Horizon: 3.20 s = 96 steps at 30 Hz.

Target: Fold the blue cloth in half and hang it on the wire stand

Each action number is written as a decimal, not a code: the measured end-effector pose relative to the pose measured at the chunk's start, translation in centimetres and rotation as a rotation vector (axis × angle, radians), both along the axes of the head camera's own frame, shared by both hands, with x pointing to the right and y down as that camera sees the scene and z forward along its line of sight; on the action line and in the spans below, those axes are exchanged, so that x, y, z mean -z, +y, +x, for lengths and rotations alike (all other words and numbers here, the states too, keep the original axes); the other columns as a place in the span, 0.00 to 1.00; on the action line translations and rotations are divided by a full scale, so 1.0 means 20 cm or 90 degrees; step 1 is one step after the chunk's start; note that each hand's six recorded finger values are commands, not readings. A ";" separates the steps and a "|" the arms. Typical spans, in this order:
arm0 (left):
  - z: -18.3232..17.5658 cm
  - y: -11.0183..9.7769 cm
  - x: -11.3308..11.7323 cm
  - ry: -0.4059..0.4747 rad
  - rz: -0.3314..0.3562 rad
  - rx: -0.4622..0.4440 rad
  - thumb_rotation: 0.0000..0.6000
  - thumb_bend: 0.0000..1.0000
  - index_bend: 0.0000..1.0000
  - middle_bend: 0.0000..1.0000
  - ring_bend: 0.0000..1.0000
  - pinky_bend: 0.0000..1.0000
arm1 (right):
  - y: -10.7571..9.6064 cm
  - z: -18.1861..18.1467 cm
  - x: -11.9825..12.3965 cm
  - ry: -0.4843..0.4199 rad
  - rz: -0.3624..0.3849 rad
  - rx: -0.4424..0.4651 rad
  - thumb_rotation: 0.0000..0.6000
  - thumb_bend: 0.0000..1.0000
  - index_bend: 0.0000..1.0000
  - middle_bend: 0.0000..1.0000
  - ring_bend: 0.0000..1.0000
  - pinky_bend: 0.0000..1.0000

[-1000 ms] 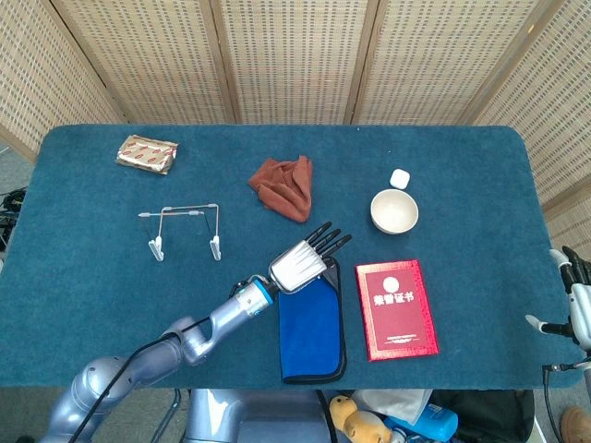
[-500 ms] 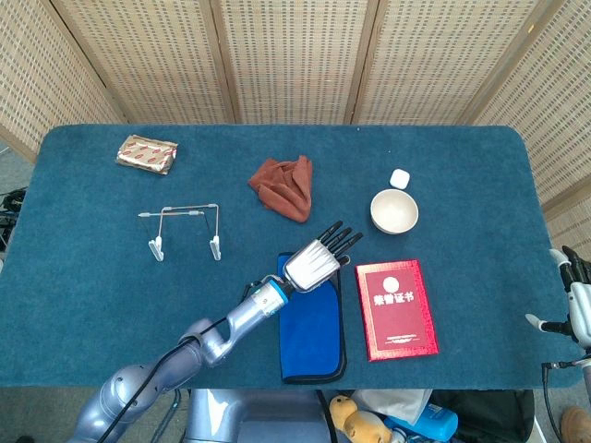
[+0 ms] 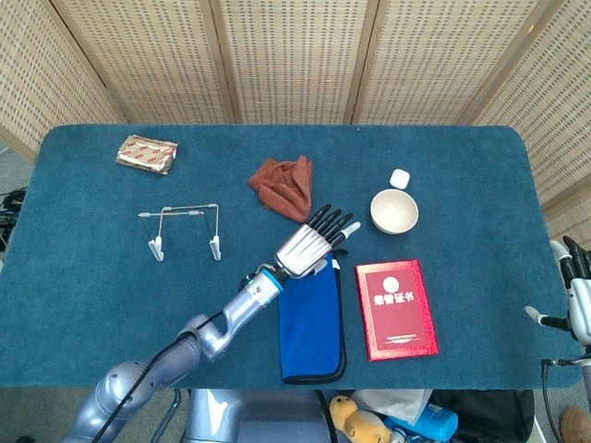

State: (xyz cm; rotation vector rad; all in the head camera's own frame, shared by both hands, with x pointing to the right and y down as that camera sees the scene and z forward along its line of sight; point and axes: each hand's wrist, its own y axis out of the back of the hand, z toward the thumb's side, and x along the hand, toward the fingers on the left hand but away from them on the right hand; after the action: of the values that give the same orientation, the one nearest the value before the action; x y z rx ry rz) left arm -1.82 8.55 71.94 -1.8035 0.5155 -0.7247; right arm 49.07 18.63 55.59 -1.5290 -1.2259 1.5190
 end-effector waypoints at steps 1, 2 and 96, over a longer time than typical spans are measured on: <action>-0.01 -0.01 0.00 -0.007 -0.006 0.003 1.00 0.31 0.00 0.00 0.00 0.02 | 0.00 -0.01 0.00 0.000 0.007 0.007 1.00 0.00 0.00 0.00 0.00 0.00; -0.03 -0.02 -0.01 -0.013 -0.013 0.007 1.00 0.31 0.00 0.00 0.00 0.02 | 0.00 -0.01 0.01 -0.001 0.015 0.016 1.00 0.00 0.00 0.00 0.00 0.00; -0.25 0.02 -0.16 -0.233 -0.373 0.302 1.00 0.32 0.38 1.00 1.00 1.00 | 0.04 -0.06 0.03 -0.033 0.005 0.035 1.00 0.00 0.01 0.00 0.00 0.00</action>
State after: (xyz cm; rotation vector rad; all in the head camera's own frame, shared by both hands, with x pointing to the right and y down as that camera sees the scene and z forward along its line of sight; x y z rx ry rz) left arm -6.84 8.95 75.14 -2.0232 0.5213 -1.6337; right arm 47.94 19.34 54.91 -1.5929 -1.2079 1.4468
